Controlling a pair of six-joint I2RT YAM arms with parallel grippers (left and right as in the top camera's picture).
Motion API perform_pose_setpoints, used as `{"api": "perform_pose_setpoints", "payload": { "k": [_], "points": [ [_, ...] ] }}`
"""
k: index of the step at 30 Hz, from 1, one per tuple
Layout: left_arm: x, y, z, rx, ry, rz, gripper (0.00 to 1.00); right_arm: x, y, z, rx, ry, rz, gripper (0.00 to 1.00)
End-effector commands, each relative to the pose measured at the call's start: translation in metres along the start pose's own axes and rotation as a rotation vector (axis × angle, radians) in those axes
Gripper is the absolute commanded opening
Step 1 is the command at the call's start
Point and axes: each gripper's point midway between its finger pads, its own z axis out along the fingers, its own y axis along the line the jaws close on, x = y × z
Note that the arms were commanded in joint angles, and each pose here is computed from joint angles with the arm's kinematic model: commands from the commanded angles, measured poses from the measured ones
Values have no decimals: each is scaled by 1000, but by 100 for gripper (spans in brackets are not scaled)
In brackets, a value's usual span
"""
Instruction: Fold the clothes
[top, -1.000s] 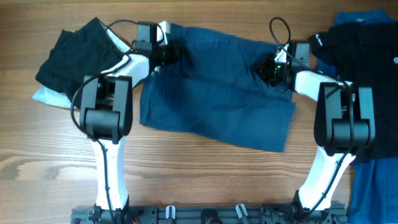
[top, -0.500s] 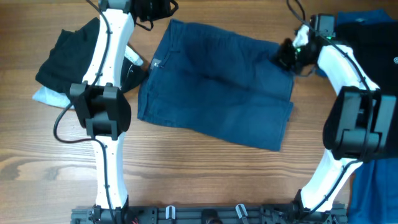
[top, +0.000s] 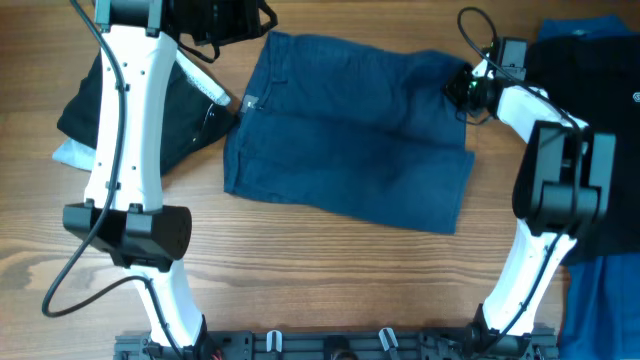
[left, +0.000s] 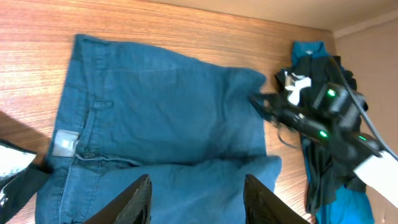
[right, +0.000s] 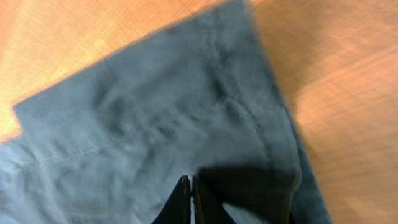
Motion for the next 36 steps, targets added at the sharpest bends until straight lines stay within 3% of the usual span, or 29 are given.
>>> {"api": "perform_pose_setpoints", "payload": {
  "k": [1, 6, 10, 14, 17, 21, 28, 32, 36],
  "points": [
    [5, -13, -13, -14, -7, 43, 49, 68, -54, 60, 43, 191, 167, 4],
    [26, 10, -16, -138, 67, 0, 50, -2, 5, 38, -111, 136, 12, 4],
    [46, 35, -24, -282, 135, -28, 52, -59, 37, -24, -142, 80, -88, 5],
    [62, 47, -42, -371, 180, -46, 55, -90, 45, -119, -116, 2, -164, 24],
    [68, 42, -57, -368, 174, -54, 56, -69, 31, -168, -3, 58, -213, 38],
    [68, 26, -81, -335, 117, -36, 59, -9, -7, -180, 219, 281, -224, 52],
    [80, 15, -118, -344, 53, -15, 64, 90, -54, -148, 311, 561, -146, 50],
    [122, 43, -97, -411, 219, -65, 62, 113, -73, -146, 329, 618, -114, 50],
    [186, 86, -58, -488, 477, -148, 59, 106, -66, -156, 317, 584, -130, 52]
  ]
}}
